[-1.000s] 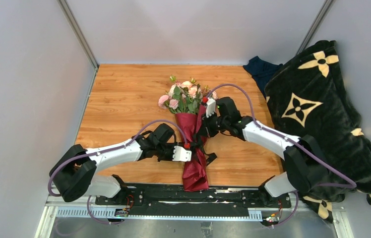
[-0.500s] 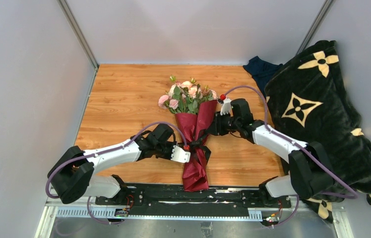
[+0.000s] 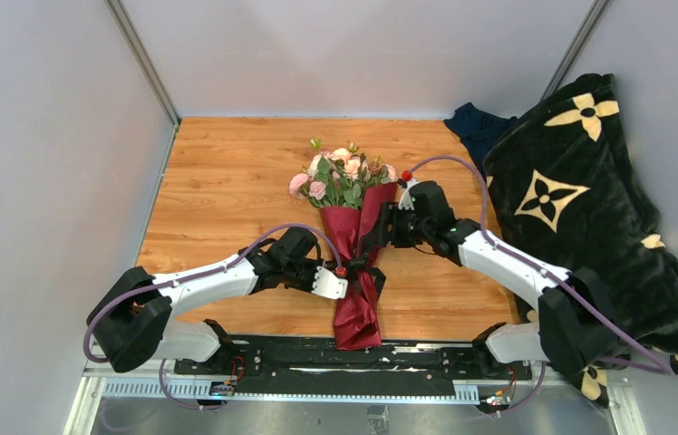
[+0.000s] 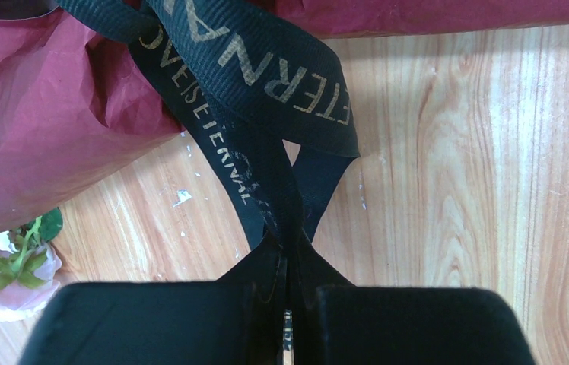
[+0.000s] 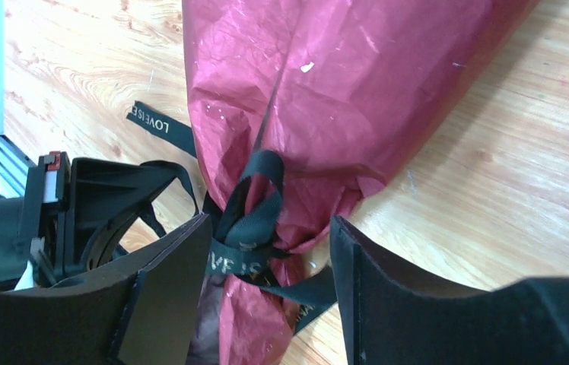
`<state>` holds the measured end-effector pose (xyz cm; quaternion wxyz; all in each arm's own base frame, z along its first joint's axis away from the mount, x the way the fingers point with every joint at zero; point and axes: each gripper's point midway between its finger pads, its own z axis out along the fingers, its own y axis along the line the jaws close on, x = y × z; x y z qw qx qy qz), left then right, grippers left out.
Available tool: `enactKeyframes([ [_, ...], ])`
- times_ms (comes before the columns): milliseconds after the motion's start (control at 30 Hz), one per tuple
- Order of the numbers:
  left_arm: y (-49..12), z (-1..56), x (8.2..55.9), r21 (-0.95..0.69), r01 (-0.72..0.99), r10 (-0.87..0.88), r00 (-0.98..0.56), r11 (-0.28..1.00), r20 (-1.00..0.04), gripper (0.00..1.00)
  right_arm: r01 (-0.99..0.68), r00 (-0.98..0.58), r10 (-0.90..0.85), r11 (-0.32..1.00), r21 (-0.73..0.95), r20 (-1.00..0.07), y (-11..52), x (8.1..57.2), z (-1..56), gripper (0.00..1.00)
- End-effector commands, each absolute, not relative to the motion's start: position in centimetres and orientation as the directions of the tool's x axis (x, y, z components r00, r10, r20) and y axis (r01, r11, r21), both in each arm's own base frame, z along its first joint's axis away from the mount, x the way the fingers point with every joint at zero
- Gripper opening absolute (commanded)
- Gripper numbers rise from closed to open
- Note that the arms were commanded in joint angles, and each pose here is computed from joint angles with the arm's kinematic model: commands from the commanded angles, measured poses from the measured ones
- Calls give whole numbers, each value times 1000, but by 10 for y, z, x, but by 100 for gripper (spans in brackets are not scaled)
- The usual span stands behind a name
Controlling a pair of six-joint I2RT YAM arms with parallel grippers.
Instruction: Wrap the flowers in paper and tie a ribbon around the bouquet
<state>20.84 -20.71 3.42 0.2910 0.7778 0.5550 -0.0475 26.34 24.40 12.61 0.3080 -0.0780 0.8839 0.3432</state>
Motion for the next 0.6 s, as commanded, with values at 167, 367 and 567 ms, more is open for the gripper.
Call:
enactKeyframes([
  [167, -211, 40, 211, 421, 880, 820, 401, -221, -409, 0, -317, -826, 16, 812, 489, -563, 272, 268, 110, 64],
  [367, -211, 40, 211, 421, 880, 820, 400, -219, -409, 0, -309, -836, -11, 835, 455, -548, 278, 276, 96, 54],
  [567, -207, 45, 221, 452, 868, 841, 394, -207, -371, 0, -289, -799, -3, 878, 381, -601, 261, 288, 97, 0],
])
